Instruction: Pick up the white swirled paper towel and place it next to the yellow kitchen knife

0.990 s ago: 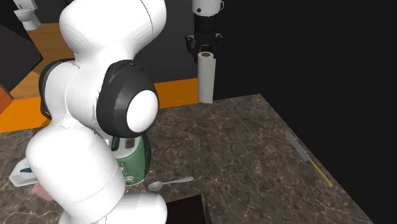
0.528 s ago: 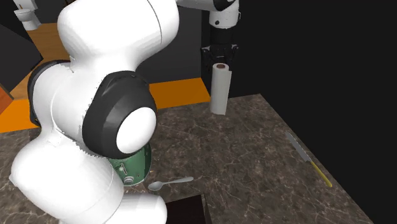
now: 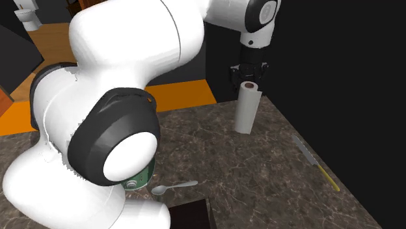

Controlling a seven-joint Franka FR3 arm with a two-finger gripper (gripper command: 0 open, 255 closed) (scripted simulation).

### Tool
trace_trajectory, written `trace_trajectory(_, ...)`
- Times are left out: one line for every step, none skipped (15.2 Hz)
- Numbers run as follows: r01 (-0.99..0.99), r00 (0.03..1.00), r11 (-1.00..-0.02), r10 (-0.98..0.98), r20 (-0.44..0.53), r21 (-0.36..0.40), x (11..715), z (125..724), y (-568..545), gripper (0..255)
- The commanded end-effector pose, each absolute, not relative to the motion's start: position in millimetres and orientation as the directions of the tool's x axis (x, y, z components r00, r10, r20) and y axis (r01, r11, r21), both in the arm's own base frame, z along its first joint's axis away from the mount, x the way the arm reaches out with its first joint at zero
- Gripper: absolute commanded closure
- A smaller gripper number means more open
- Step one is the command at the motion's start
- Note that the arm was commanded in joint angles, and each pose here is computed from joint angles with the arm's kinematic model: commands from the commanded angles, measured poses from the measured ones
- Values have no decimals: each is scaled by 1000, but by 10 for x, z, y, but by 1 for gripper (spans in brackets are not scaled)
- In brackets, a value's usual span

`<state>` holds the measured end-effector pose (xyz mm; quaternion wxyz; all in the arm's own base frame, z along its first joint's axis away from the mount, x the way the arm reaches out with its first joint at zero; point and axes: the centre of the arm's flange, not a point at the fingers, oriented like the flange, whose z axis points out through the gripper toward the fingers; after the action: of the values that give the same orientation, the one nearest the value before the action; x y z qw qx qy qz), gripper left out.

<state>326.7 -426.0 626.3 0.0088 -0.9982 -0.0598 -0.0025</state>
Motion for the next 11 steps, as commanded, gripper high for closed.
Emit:
trace_trajectory(120, 993, -993, 120, 6, -16, 3078, 6203, -4450, 255)
trace_trajectory(120, 993, -993, 120, 6, -16, 2984, 6161, -4532, 255)
trace_trajectory(120, 993, -993, 120, 6, -16, 2890, 6119, -4615, 255)
trace_trajectory(120, 993, -993, 120, 6, -16, 2796, 6076, -4697, 255)
trace_trajectory(120, 993, -993, 120, 6, -16, 2702, 6034, -4779, 255)
trace_trajectory(120, 993, -993, 120, 6, -16, 2608, 5991, -4862, 255)
trace_trajectory(120, 993, -993, 120, 6, -16, 2514, 5949, -4944, 255)
trace_trajectory(120, 993, -993, 120, 6, -16, 2420, 5906, -5026, 255)
trace_trajectory(120, 993, -993, 120, 6, -16, 2326, 5864, -5109, 255)
trace_trajectory(120, 993, -993, 120, 6, -16, 2231, 5822, -5191, 255)
trace_trajectory(120, 993, -993, 120, 6, -16, 2137, 5779, -5273, 255)
